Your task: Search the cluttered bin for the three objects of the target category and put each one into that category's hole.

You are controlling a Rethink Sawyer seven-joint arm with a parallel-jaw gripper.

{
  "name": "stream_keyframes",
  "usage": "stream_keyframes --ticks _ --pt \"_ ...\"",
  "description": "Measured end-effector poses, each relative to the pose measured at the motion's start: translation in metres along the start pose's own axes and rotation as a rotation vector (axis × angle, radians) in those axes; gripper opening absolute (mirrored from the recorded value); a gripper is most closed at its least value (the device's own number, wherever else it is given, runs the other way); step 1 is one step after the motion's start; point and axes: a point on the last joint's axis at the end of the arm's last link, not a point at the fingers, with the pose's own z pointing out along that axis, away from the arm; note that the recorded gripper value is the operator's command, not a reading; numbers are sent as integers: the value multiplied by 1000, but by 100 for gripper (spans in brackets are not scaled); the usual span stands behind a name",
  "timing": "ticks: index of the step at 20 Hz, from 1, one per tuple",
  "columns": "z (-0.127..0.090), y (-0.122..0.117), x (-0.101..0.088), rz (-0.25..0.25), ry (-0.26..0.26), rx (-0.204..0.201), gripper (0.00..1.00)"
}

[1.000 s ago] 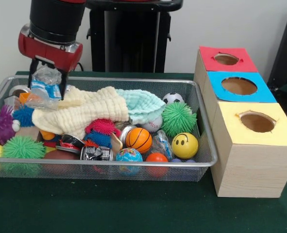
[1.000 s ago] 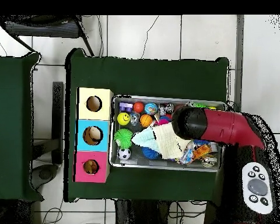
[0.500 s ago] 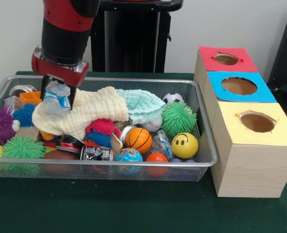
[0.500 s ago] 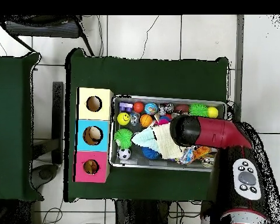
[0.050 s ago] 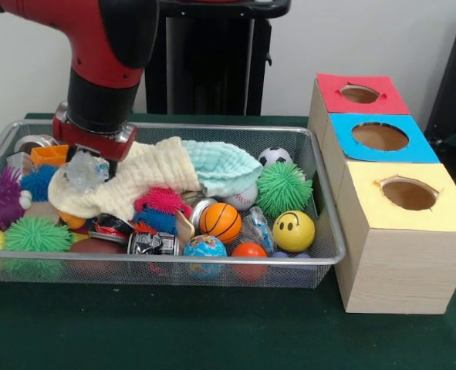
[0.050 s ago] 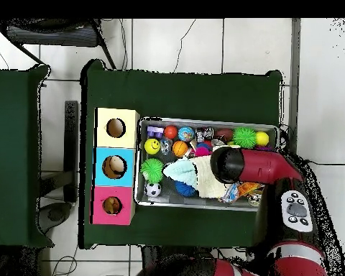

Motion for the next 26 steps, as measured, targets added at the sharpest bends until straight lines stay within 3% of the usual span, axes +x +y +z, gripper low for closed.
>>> stream_keyframes --ticks 6,15,20,22,26 --pt "6 -10 -7 6 -4 23 100" --pt "5 -8 4 -3 66 38 100" --pt "-10 -11 14 1 144 46 100" --pt "-15 -12 15 4 152 47 100" --pt "-48 -22 21 25 185 52 100"
